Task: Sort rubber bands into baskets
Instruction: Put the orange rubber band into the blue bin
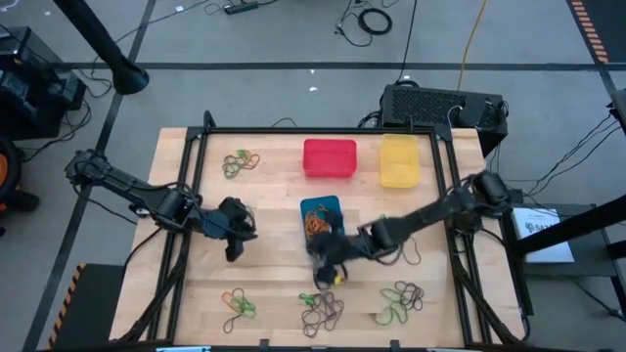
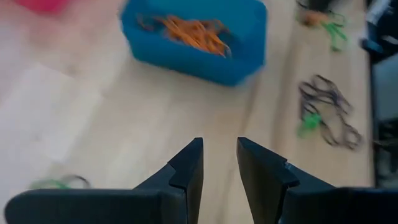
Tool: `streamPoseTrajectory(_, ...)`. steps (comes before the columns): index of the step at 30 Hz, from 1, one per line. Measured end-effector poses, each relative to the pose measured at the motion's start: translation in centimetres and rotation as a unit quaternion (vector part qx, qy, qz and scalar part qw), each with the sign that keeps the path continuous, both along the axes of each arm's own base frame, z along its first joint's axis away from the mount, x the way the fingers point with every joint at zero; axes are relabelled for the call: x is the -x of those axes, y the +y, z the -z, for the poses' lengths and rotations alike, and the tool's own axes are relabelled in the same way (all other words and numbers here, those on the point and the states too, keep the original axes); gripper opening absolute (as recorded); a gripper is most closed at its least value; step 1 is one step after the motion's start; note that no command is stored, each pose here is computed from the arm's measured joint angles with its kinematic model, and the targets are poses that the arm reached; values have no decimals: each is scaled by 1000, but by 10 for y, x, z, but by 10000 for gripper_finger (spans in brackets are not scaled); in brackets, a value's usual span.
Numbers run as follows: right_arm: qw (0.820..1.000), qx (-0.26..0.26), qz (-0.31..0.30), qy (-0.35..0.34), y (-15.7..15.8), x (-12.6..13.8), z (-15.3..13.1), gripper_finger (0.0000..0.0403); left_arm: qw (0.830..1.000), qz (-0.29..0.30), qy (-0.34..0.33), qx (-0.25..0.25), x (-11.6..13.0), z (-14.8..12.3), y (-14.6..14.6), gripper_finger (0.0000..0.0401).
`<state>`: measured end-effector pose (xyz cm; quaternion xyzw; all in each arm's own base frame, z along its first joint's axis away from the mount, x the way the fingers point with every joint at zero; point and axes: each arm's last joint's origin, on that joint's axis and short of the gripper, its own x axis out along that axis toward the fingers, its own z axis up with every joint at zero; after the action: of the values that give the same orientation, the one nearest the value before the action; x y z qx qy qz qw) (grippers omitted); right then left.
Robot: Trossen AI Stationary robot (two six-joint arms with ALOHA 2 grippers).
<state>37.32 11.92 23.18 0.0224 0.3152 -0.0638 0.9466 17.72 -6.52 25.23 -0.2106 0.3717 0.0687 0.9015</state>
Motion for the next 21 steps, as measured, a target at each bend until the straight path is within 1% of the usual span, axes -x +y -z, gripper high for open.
streamPoseTrajectory(4,999,6,31,34,-28,-3,5,6,998,7,14,53,3,1,-8,105)
streamPoseTrajectory(7,995,16,53,84,-46,0,11,11,996,13,25,89,6,2,-19,105)
streamPoseTrajectory(10,990,3,73,124,-61,4,16,19,993,21,42,111,11,5,-32,105)
streamPoseTrajectory(13,987,-25,63,147,-70,4,19,30,989,26,65,130,15,10,-47,105)
streamPoseTrajectory(15,987,-38,52,147,-73,3,19,37,986,29,83,139,19,15,-58,105)
streamPoseTrajectory(18,987,-39,52,148,-75,3,19,49,980,32,118,157,23,24,-75,105)
streamPoseTrajectory(21,987,-33,48,152,-75,4,19,62,975,20,149,163,26,35,-89,105)
